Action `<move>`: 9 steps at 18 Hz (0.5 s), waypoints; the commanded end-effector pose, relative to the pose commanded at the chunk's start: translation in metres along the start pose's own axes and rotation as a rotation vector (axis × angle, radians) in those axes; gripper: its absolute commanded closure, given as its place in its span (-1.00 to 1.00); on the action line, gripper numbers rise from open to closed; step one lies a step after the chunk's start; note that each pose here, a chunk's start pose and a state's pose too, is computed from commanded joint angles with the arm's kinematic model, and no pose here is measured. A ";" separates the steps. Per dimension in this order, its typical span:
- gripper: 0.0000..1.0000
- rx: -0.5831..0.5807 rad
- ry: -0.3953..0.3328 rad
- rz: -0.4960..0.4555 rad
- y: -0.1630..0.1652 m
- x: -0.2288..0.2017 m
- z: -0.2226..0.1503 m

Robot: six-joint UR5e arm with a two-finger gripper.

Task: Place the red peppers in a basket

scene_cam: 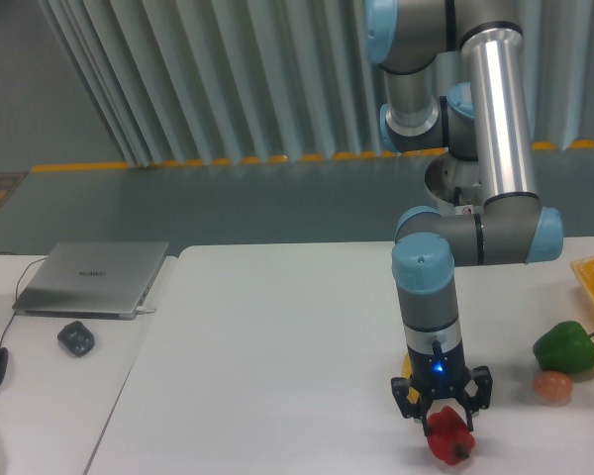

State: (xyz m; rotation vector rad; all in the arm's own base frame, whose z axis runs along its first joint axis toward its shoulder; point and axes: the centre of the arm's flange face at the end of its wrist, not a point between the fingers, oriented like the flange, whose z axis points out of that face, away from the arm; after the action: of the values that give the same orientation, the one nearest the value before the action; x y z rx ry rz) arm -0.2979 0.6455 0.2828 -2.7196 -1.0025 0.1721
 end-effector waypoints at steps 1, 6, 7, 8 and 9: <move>0.35 0.003 0.004 0.001 0.000 0.001 -0.002; 0.35 0.057 0.070 -0.023 -0.010 -0.011 -0.042; 0.36 0.060 0.094 -0.026 -0.010 -0.013 -0.047; 0.40 0.061 0.108 -0.018 -0.007 -0.013 -0.051; 0.46 0.064 0.110 -0.018 -0.008 -0.019 -0.055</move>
State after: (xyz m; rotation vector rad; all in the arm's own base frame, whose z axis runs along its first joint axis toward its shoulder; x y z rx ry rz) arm -0.3071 0.6292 0.3384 -2.6301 -0.9729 0.0506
